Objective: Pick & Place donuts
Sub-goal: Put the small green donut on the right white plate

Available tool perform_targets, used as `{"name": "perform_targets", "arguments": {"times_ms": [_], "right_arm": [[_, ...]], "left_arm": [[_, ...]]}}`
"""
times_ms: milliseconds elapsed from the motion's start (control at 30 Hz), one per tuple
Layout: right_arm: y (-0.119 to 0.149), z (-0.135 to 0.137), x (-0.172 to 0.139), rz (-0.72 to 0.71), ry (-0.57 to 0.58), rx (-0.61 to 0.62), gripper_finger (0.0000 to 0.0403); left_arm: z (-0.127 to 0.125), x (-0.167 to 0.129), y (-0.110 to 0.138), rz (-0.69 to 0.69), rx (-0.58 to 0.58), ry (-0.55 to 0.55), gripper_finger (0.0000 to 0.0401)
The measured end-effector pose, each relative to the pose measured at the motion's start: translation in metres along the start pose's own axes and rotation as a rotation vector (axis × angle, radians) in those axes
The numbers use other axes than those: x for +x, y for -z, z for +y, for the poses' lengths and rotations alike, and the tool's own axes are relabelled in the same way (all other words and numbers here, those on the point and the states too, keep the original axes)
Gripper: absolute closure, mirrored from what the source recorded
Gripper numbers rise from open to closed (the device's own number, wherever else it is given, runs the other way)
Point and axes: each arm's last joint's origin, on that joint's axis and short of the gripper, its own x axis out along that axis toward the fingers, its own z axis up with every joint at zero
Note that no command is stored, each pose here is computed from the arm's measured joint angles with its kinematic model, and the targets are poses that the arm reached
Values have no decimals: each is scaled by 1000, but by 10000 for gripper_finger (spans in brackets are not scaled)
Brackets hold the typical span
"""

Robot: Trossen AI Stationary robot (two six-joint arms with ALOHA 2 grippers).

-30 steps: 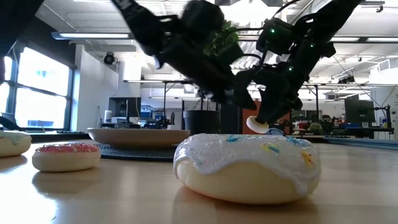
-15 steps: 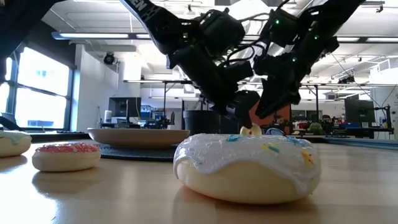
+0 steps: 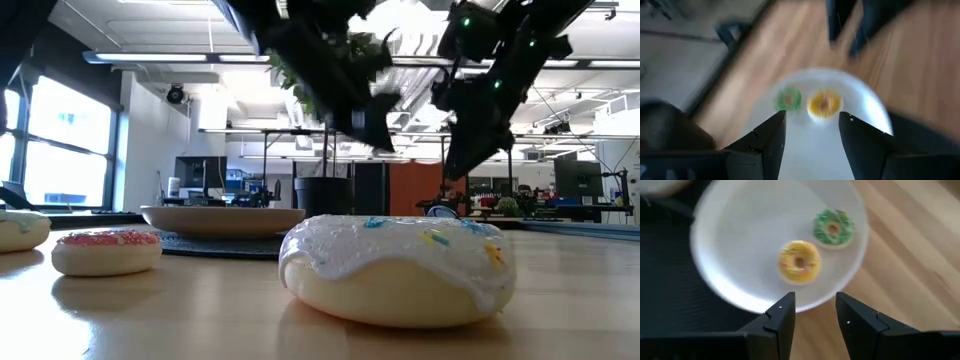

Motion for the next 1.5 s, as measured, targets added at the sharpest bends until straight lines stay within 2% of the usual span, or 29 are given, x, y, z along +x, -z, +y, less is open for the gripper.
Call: {"name": "perform_targets", "arguments": {"times_ms": [167,367,467,533,600,733,867,1033,1100,1200,1367,1500], "right_arm": [[3,18,-20,-40,-181,-37,265],[12,67,-41,-147,-460,-120,266],[21,95,-52,-207,-578,-166,266],[32,109,-53,-214,-593,-212,266],[42,122,-48,-203,-602,-250,266],[70,149,-28,-80,-668,-346,266],[100,171,-15,23,-735,-429,266],[126,182,-8,118,-717,-396,265],[135,182,-6,161,-705,-388,265],[140,190,-10,160,-748,-366,265],[162,191,-7,179,-704,-471,265],[167,195,-7,116,-676,-502,265]], "left_arm": [[22,-62,-27,-16,3,15,222],[65,-139,-41,-2,-24,32,222],[85,-173,-32,72,-33,37,222],[93,-187,-30,75,-68,45,222],[98,-198,-15,122,-91,46,222],[94,-200,12,121,-157,48,222],[77,-187,43,120,-193,88,222],[59,-178,73,182,-212,149,222],[53,-178,79,183,-230,162,222],[48,-178,84,183,-238,171,222],[45,-179,83,166,-241,180,222],[46,-179,82,157,-245,179,222]]}}
